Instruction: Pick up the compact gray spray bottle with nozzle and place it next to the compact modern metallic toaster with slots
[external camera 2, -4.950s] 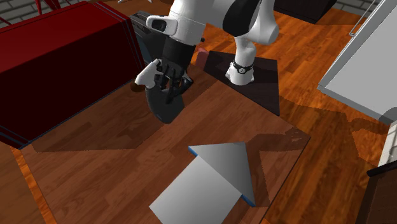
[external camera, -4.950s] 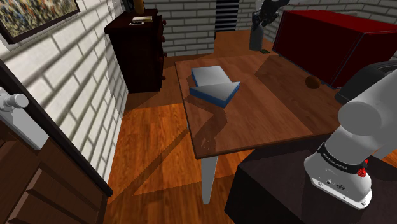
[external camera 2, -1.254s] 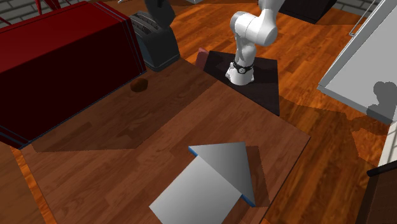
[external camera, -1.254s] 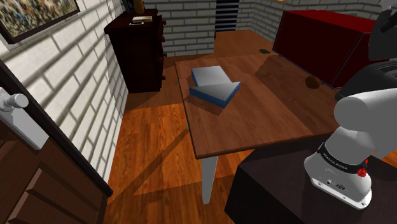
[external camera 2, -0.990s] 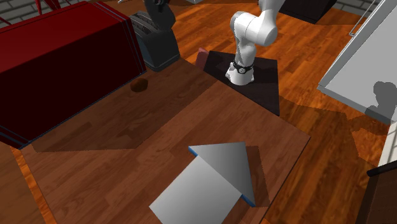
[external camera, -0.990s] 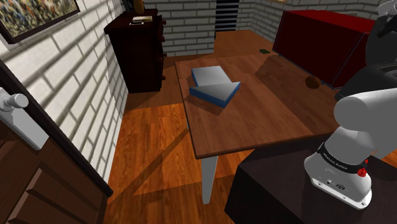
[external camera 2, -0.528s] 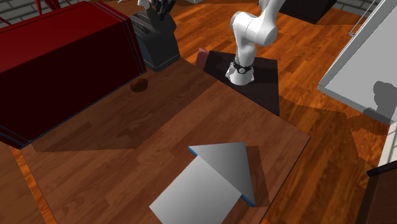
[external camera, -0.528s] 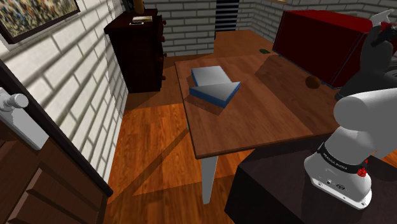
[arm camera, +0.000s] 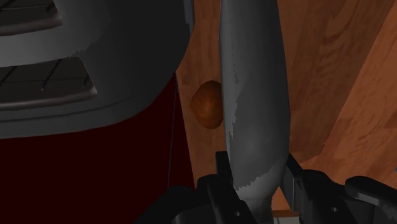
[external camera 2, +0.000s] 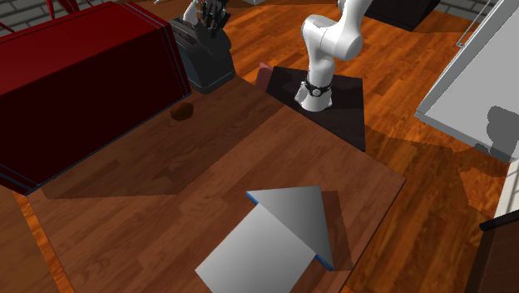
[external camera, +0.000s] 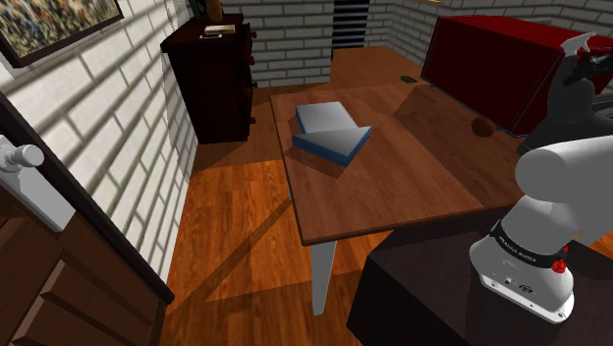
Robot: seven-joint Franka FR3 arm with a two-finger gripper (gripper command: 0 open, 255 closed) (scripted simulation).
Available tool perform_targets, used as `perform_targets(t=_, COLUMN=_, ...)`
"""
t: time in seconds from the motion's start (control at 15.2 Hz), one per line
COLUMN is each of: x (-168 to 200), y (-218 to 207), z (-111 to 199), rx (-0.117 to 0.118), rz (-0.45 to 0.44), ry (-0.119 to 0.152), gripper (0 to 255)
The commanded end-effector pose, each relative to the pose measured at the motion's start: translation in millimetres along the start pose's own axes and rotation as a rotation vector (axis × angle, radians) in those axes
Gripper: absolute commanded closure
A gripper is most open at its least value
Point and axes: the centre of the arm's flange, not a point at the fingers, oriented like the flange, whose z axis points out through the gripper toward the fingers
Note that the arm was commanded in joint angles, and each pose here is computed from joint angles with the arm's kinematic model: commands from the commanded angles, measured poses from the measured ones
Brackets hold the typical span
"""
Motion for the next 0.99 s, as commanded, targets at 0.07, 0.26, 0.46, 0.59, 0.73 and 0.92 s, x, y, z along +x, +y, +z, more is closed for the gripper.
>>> perform_targets(t=0.07, x=-8.7, y=-1.2, z=13.8, rx=0.000, rz=0.000, ry=0.001, gripper=255)
perform_targets(t=0.26, x=-16.9, y=-1.2, z=27.4, rx=0.000, rz=0.000, ry=0.001, gripper=255)
perform_targets(t=0.46, x=-25.1, y=-1.2, z=41.0, rx=0.000, rz=0.000, ry=0.001, gripper=255)
perform_targets(t=0.59, x=-30.5, y=-1.1, z=50.0, rx=0.000, rz=0.000, ry=0.001, gripper=255)
perform_targets(t=0.73, x=-35.9, y=-1.1, z=59.1, rx=0.000, rz=0.000, ry=0.001, gripper=255)
perform_targets(t=0.92, x=-44.1, y=-1.1, z=72.6, rx=0.000, rz=0.000, ry=0.001, gripper=255)
